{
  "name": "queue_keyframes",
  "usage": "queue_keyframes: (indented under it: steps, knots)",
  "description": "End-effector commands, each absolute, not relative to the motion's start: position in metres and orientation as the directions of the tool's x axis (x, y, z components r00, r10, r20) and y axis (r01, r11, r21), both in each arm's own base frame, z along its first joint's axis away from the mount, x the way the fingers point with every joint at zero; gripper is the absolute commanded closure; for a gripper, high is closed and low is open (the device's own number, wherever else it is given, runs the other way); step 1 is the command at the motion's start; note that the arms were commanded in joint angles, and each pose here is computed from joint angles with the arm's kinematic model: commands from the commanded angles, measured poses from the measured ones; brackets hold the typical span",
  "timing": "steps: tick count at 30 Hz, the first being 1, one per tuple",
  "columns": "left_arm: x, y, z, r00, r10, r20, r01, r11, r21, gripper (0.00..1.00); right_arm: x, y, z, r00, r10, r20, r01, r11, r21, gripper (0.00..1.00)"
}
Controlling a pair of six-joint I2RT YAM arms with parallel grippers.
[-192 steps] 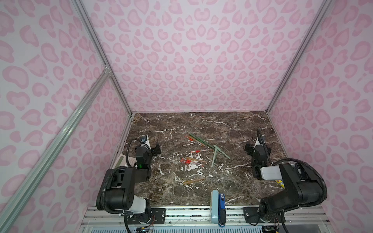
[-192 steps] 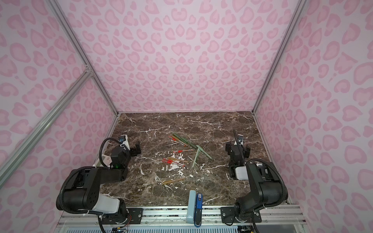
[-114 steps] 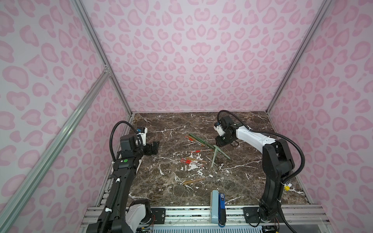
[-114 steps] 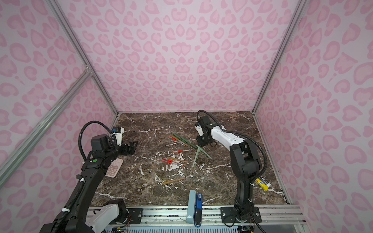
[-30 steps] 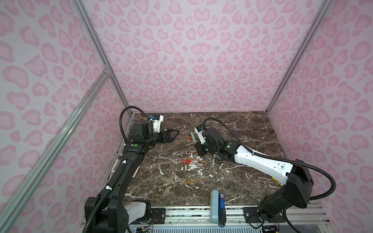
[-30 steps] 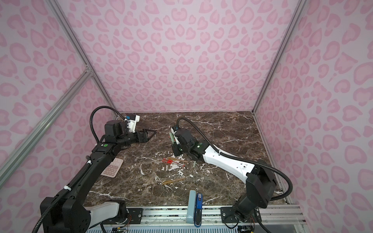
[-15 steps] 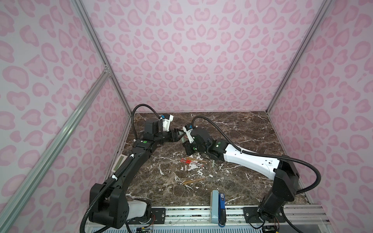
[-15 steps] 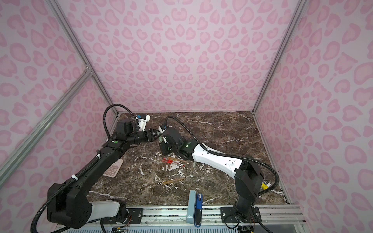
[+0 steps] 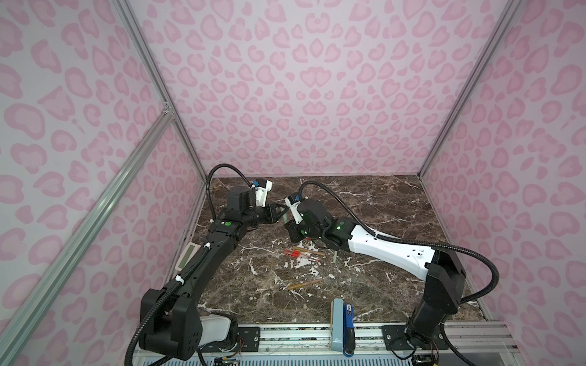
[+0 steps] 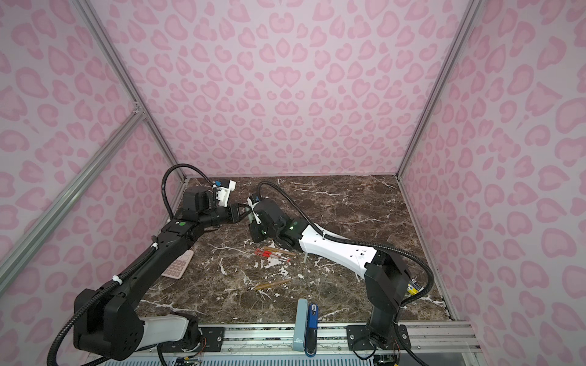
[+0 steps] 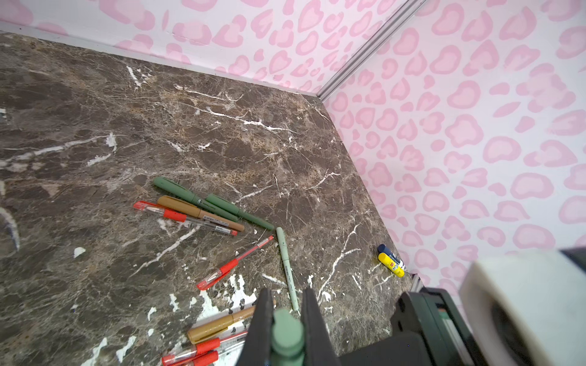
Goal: Remove pen caps from pens
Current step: Open the pen cap on the pen.
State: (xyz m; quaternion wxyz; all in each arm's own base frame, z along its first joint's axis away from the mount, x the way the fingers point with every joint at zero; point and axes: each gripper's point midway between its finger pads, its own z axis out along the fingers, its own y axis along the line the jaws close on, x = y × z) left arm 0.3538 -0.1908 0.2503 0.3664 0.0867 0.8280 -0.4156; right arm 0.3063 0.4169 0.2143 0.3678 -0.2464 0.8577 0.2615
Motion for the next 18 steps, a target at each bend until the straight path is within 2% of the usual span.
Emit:
queue_keyframes:
  steps: [1, 3, 7, 9, 12, 18]
  knots:
    - [0.356, -0.19, 0.257, -0.686, -0.162, -0.71, 0.474, 0.64, -0.605, 0.96, 0.308, 0.421, 0.21, -0.594, -0.229, -0.771, -0.626, 0.733, 0.265, 0.8]
    - [0.355, -0.19, 0.259, -0.682, -0.159, -0.714, 0.479, 0.641, -0.6, 0.96, 0.31, 0.42, 0.207, -0.6, -0.234, -0.765, -0.623, 0.737, 0.263, 0.75]
    - [0.357, -0.19, 0.262, -0.68, -0.165, -0.714, 0.477, 0.64, -0.602, 0.96, 0.312, 0.419, 0.197, -0.617, -0.244, -0.748, -0.621, 0.735, 0.272, 0.76]
    - [0.357, -0.19, 0.263, -0.677, -0.164, -0.717, 0.482, 0.637, -0.601, 0.96, 0.311, 0.421, 0.193, -0.621, -0.255, -0.741, -0.625, 0.732, 0.272, 0.82]
    - [0.358, -0.188, 0.265, -0.673, -0.155, -0.723, 0.48, 0.652, -0.587, 0.96, 0.311, 0.419, 0.191, -0.622, -0.264, -0.737, -0.625, 0.734, 0.264, 1.0]
    - [0.367, -0.169, 0.276, -0.645, -0.19, -0.74, 0.455, 0.683, -0.572, 0.96, 0.299, 0.401, 0.159, -0.636, -0.341, -0.693, -0.629, 0.749, 0.209, 1.0]
